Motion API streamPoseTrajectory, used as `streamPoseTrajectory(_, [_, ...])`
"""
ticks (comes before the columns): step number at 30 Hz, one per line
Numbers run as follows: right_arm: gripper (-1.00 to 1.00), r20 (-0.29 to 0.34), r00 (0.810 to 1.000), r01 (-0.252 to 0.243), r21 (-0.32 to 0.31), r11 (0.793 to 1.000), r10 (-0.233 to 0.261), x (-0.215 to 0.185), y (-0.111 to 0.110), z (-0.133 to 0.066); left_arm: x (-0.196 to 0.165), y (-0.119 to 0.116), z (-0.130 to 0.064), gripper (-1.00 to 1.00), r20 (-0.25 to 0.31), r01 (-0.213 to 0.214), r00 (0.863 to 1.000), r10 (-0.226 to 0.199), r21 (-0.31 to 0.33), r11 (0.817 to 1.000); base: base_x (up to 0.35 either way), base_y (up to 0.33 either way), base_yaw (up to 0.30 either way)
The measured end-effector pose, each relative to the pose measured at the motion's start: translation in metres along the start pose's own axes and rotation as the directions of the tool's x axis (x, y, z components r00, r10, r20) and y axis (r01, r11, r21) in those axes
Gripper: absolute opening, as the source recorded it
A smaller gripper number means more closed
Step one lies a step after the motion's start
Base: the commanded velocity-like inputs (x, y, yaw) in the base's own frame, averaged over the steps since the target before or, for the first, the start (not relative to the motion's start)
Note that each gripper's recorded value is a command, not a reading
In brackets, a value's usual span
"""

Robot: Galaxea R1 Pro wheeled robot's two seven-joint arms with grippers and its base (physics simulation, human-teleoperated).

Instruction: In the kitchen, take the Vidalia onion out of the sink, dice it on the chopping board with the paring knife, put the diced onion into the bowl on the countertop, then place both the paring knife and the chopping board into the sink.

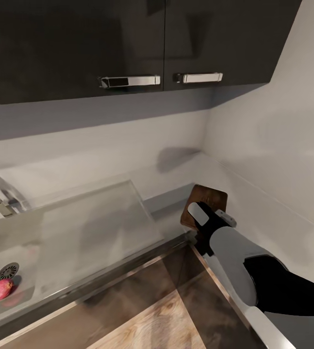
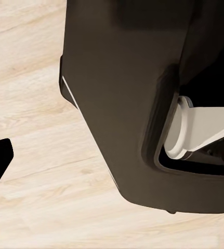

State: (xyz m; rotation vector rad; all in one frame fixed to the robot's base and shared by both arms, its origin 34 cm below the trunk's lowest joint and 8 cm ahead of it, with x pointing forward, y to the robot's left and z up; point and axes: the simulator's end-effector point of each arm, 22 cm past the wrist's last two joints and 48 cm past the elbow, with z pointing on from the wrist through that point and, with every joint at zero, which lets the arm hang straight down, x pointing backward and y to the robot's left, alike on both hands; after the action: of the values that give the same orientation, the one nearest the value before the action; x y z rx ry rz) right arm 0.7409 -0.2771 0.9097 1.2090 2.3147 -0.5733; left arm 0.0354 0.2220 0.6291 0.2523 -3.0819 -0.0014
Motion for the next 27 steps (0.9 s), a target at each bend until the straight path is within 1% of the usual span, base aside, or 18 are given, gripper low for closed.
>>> streamPoseTrajectory(12, [-1.0, 0.009, 1.0, 0.021, 0.009, 1.0, -0.021, 0.0, -0.007, -0.002, -0.008, -0.001, 0.001, 1.0, 0.02, 0.003, 1.0, -0.003, 0.0, 1.0, 0.0, 0.0, -0.042])
streamPoseTrajectory(15, [-1.0, -0.001, 1.0, 0.013, 0.008, 1.0, -0.013, 0.001, -0.008, -0.003, -0.01, -0.001, 0.001, 1.0, 0.025, 0.003, 1.0, -0.003, 0.001, 1.0, 0.0, 0.0, -0.068])
streamPoseTrajectory(27, [-1.0, 0.011, 1.0, 0.002, -0.008, 1.0, -0.002, -0.008, -0.007, -0.013, -0.018, -0.003, 0.002, 1.0, 0.046, 0.004, 0.999, -0.004, 0.005, 1.0, -0.003, 0.0, -0.07])
